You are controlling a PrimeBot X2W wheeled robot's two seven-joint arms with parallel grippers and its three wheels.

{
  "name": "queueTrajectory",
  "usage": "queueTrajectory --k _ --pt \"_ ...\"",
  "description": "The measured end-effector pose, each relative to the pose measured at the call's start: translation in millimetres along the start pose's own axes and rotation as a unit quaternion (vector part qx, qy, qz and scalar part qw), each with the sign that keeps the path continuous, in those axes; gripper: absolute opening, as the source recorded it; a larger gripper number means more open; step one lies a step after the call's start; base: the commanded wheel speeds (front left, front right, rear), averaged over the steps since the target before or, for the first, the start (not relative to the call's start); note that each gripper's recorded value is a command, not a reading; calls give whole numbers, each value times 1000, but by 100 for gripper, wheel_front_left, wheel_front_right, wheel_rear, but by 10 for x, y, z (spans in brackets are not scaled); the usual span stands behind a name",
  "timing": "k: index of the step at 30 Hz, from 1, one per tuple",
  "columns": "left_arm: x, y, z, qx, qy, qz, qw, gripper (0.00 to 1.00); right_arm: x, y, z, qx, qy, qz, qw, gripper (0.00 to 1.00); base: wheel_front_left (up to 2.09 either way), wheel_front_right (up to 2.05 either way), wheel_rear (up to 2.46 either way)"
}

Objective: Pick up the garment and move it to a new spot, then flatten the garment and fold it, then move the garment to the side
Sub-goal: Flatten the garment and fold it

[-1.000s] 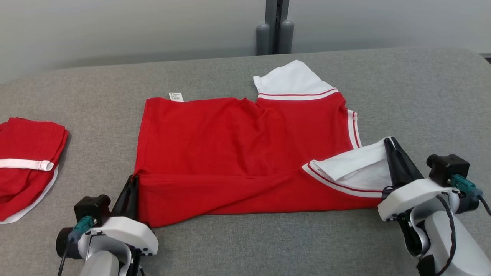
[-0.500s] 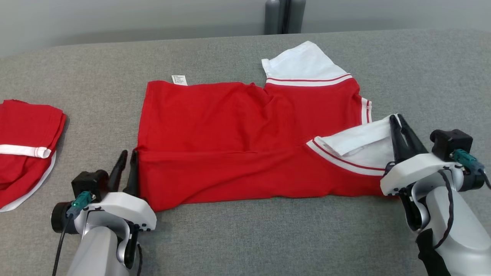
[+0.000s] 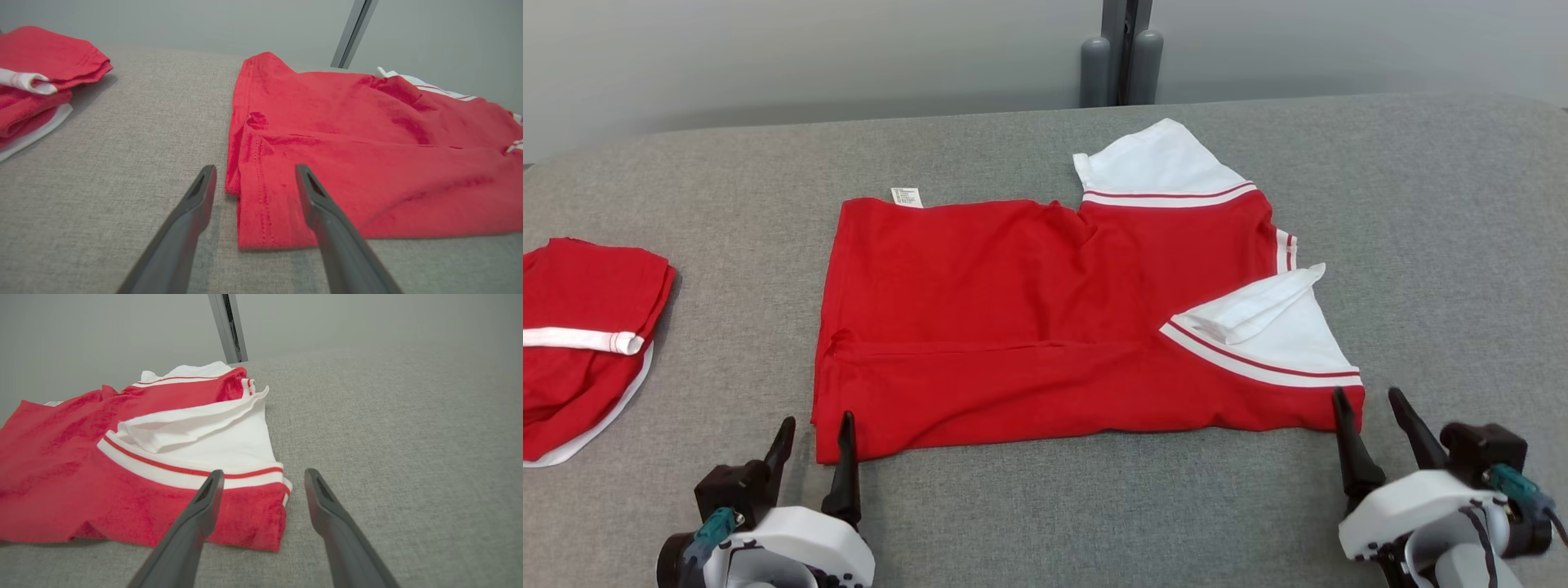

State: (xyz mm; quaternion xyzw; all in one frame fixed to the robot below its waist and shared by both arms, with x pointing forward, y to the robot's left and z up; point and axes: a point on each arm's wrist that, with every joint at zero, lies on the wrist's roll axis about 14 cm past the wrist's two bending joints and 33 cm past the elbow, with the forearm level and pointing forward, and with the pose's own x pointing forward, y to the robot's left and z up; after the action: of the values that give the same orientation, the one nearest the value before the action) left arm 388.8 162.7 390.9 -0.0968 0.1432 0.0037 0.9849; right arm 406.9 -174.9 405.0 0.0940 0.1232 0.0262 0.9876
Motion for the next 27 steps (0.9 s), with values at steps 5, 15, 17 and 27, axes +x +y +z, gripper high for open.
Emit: queueTrajectory --k 5,15,17,27 --pt "-30 -46 -72 -1 10 -4 1000 100 -146 -65 -209 12 27 -13 999 100 0 0 0" --pt "26 -1 -169 -4 26 4 1000 100 10 40 -390 24 60 -2 998 38 0 0 0" --pt "33 29 -186 -4 29 8 1000 100 48 66 -388 21 62 4 998 0 0 0 0" --pt "133 49 -267 -15 44 11 999 100 113 -22 -320 22 53 -1 998 0 0 0 0"
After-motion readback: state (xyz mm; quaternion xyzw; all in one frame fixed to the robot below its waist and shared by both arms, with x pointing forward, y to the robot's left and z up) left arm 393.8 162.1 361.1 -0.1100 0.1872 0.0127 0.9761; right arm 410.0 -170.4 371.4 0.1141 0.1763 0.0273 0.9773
